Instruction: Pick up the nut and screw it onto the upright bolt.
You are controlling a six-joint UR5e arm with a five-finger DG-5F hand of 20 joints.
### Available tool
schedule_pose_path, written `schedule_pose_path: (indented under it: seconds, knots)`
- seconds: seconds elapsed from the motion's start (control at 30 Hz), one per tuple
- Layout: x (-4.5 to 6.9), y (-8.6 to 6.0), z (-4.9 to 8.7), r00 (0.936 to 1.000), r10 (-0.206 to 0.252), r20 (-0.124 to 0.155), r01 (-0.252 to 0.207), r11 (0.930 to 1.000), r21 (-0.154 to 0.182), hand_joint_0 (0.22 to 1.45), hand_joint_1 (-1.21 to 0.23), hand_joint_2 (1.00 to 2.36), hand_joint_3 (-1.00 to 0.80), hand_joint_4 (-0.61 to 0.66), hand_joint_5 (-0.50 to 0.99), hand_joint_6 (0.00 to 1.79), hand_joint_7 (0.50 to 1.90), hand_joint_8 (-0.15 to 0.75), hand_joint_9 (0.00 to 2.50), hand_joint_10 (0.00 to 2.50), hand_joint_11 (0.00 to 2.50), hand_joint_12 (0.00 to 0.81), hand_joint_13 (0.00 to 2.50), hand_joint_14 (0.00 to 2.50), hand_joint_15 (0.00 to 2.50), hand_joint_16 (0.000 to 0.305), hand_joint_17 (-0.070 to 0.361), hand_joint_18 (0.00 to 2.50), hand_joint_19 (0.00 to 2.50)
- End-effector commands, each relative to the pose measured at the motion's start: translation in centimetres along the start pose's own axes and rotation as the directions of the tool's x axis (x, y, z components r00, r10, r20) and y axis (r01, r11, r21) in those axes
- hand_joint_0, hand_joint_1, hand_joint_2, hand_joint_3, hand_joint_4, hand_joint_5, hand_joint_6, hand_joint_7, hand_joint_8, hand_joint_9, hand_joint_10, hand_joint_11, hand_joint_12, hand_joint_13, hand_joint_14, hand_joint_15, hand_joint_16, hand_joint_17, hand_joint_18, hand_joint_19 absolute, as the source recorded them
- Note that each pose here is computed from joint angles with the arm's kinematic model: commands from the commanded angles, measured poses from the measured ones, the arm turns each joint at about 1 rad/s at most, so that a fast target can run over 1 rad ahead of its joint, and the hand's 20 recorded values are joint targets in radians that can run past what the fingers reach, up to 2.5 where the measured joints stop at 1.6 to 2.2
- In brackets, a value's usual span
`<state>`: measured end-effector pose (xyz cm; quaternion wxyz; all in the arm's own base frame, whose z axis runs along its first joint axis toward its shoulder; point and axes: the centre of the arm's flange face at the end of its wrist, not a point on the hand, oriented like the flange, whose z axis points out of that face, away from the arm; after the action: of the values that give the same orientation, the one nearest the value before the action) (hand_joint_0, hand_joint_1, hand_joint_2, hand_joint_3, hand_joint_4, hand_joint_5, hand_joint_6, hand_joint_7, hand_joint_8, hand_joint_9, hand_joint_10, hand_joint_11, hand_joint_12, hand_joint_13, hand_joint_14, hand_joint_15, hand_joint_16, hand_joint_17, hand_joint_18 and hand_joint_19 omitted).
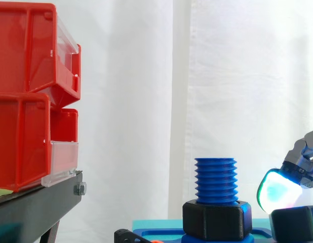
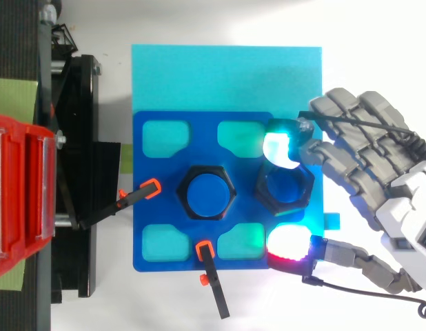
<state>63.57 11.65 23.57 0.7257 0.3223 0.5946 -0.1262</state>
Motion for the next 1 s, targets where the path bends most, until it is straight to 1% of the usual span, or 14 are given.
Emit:
schedule_pose_path:
  seconds: [0.0,0.13,0.27,0.4,0.43,0.63,0.9,0.97]
  knots:
    - [-0.02,-0.09,0.07,1.0,0.0,0.001,0.0,1.0,0.0,0.45,-0.73,1.0,-0.5,0.26,-0.24,0.5,0.8,0.321,0.32,0.0,0.0,0.396,0.3,0.0,0.0,0.053,0.119,0.25,0.0]
    - [0.03,-0.05,0.08,1.0,-0.003,0.0,0.003,1.0,-0.001,0.45,-0.72,1.0,-0.5,0.27,-0.24,0.5,0.8,0.321,0.32,0.0,0.0,0.397,0.31,0.0,0.0,0.053,0.12,0.26,0.0]
    - [-0.18,0.11,0.14,0.9999,-0.014,0.001,0.014,0.9999,-0.002,0.45,-0.7,1.0,-0.5,0.25,-0.24,0.5,0.77,0.319,0.33,0.0,0.0,0.398,0.32,0.0,0.0,0.053,0.12,0.26,0.0]
    - [-0.5,0.5,0.28,0.9999,-0.013,0.003,0.013,0.9999,0.0,0.45,-0.68,1.0,-0.5,0.24,-0.24,0.5,0.75,0.318,0.32,0.0,0.0,0.4,0.32,0.0,0.0,0.053,0.12,0.26,0.0]
    - [-0.63,0.5,0.27,0.9994,-0.035,-0.006,0.035,0.9994,-0.001,0.45,-0.68,1.0,-0.5,0.24,-0.24,0.5,0.74,0.319,0.32,0.0,0.0,0.4,0.32,0.0,0.0,0.053,0.12,0.26,0.0]
    - [-0.68,0.47,0.26,0.9989,-0.047,-0.01,0.047,0.9989,-0.001,0.45,-0.68,1.0,-0.5,0.23,-0.25,0.5,0.72,0.315,0.31,0.0,0.0,0.404,0.32,0.0,0.0,0.054,0.122,0.26,0.0]
    - [-0.65,0.56,0.23,0.9986,-0.051,-0.014,0.051,0.9986,-0.016,0.46,-0.68,1.0,-0.5,0.22,-0.25,0.5,0.7,0.312,0.3,0.0,0.0,0.407,0.31,0.0,0.0,0.056,0.125,0.27,0.01]
    - [-0.61,0.52,0.19,0.9981,-0.059,-0.018,0.059,0.998,-0.022,0.46,-0.68,1.0,-0.5,0.22,-0.25,0.5,0.7,0.311,0.3,0.0,0.0,0.407,0.31,0.0,0.0,0.056,0.125,0.27,0.01]
